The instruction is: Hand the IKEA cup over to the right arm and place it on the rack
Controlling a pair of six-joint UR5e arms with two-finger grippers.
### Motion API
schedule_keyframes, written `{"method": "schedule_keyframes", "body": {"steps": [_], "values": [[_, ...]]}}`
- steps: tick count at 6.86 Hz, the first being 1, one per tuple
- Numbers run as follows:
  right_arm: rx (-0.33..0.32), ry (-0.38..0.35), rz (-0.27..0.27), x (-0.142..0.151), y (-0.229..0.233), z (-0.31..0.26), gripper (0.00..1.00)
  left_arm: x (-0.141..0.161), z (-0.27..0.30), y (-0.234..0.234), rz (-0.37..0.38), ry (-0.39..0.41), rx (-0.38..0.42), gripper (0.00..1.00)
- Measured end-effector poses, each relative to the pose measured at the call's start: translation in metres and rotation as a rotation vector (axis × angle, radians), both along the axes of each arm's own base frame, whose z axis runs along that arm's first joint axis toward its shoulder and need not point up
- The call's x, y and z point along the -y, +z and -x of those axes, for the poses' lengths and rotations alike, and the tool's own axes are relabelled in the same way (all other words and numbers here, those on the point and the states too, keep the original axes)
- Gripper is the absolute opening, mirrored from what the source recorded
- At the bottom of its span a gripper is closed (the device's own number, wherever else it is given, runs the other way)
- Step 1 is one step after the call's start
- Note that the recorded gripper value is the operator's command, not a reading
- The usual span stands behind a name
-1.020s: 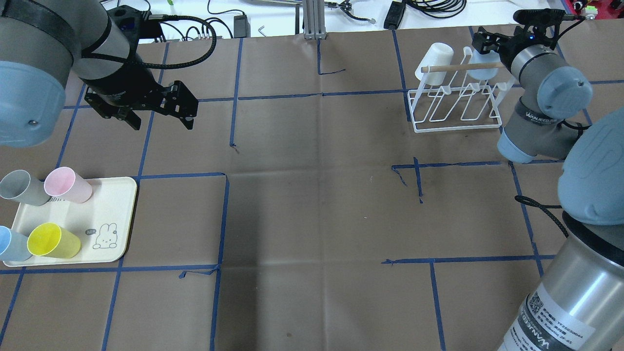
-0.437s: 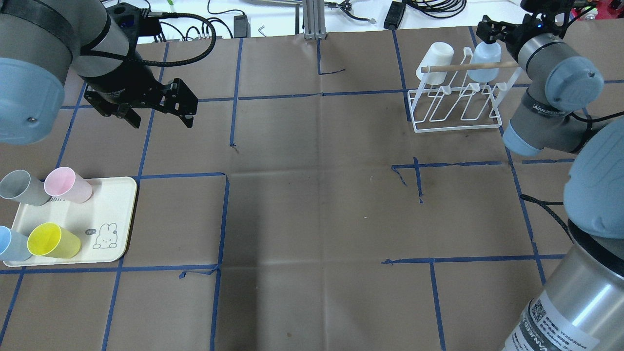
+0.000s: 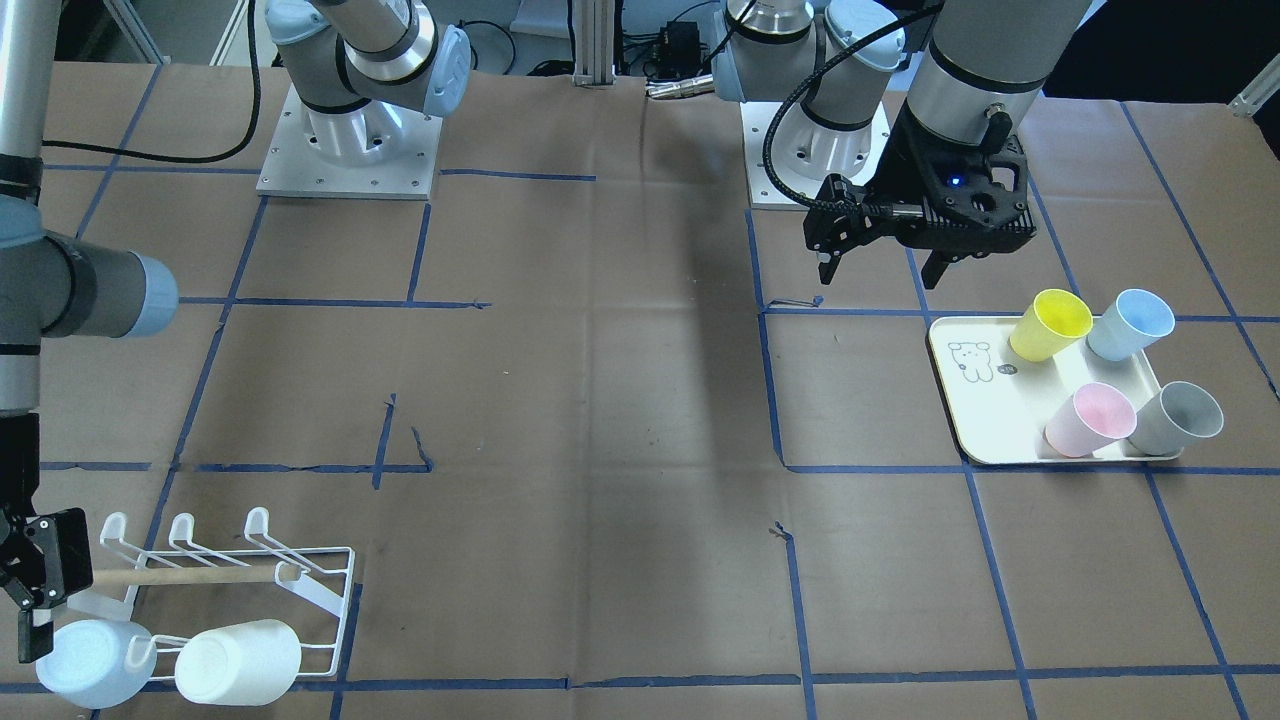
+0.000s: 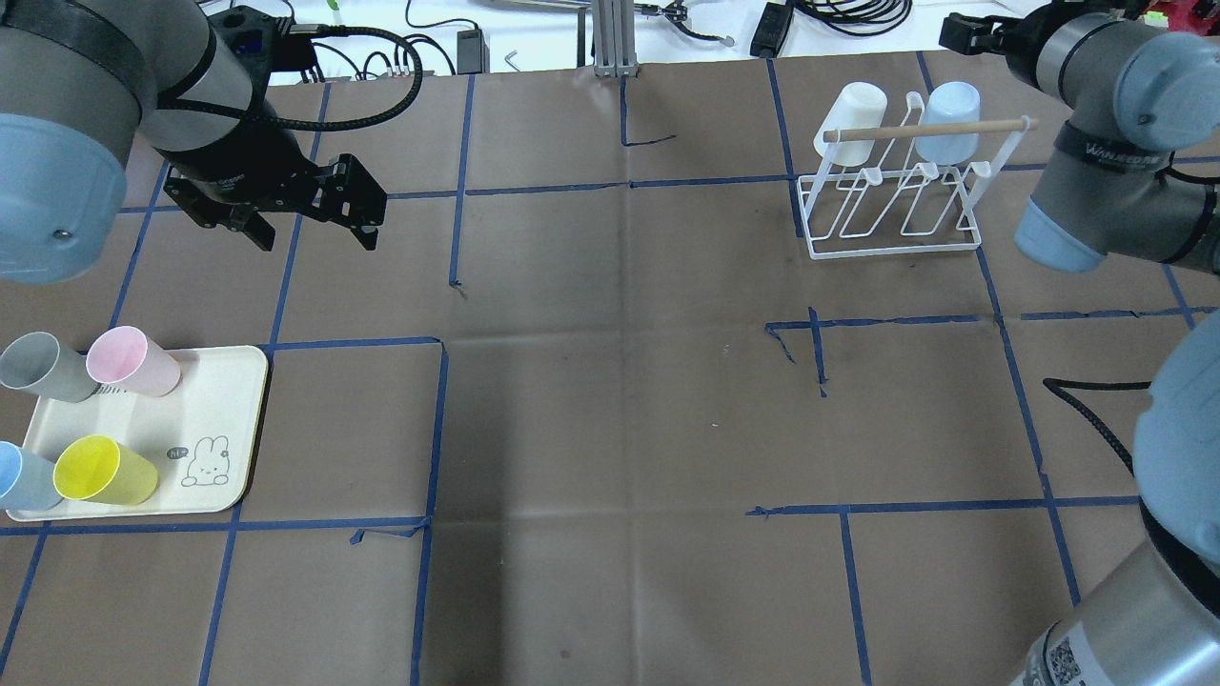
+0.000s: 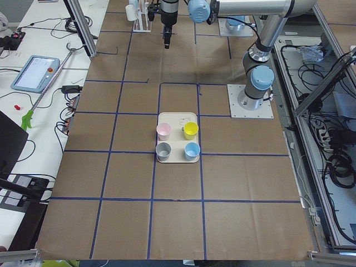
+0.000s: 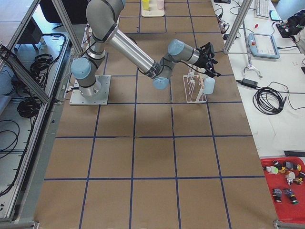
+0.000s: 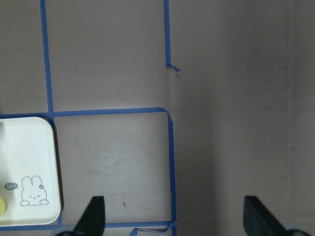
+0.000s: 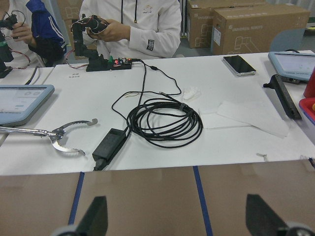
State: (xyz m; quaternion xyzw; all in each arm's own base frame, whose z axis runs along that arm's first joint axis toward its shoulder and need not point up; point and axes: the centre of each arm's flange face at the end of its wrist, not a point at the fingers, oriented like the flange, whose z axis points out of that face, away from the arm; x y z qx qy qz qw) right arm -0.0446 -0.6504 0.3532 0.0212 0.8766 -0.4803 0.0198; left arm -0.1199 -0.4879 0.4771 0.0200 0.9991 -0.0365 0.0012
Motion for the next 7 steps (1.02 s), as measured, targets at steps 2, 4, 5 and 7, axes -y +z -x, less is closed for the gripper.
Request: {"method": "schedule_keyframes", "body": {"steps": [2, 4, 5, 7], "values": [[0.04, 0.025, -0.146, -0.004, 0.036, -0.02, 1.0, 0.0, 0.0, 0.001, 0.002, 0.0, 0.0, 1.0], [0.033, 0.03, -0.354, -0.01, 0.061, -0.061, 1.0, 0.0, 0.0, 0.0, 0.002, 0.0, 0.0, 1.0], [0.028, 0.04, -0.487, -0.019, 0.068, -0.09, 1.0, 0.0, 0.0, 0.0, 0.001, 0.0, 0.0, 1.0], [0.052, 0.056, -0.712, -0.044, 0.094, -0.13, 1.0, 0.0, 0.0, 0.0, 0.002, 0.0, -0.001, 1.0]]}}
